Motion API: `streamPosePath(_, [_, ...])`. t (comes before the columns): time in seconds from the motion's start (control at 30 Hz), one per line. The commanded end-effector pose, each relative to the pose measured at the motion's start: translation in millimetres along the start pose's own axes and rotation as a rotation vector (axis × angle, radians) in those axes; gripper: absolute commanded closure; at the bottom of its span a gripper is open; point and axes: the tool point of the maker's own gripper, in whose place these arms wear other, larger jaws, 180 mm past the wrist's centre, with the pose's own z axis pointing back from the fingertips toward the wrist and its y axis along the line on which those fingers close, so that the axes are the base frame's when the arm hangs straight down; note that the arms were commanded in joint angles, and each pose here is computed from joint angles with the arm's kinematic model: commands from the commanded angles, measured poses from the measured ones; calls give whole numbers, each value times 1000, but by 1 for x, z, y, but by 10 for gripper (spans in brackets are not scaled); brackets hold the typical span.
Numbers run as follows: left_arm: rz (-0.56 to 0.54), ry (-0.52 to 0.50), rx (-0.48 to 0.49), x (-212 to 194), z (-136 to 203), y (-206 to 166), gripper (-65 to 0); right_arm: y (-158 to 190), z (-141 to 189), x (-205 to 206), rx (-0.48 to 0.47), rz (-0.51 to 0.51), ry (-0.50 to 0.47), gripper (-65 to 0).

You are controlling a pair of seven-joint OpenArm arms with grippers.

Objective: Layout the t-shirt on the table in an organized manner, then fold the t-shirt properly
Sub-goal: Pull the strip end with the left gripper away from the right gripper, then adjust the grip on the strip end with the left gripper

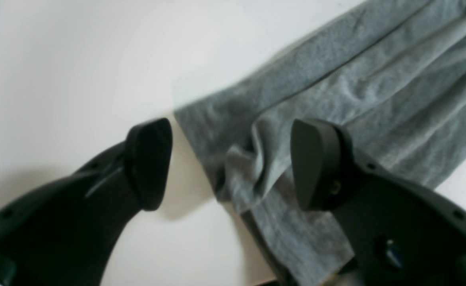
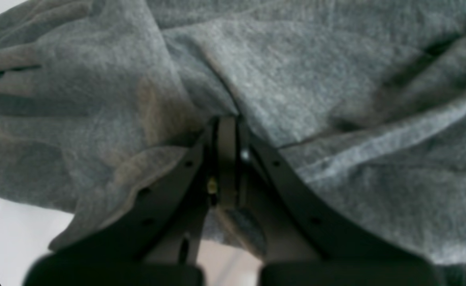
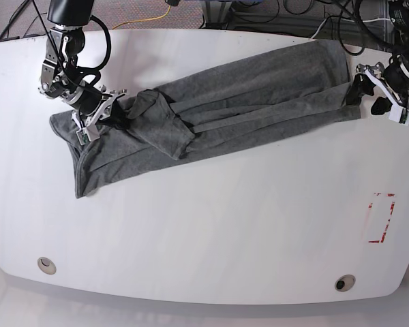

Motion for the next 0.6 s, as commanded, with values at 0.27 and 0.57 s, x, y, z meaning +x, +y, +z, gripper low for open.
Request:
streamPosePath(0.27, [136,-17,10,-16,-25,10,-378,-15,4,-26,-67,24,137,-3])
streamPosePath(0.57, [113,64,-16,-38,-42,-11,-336,-14,4,-27,-67,24,139,-5])
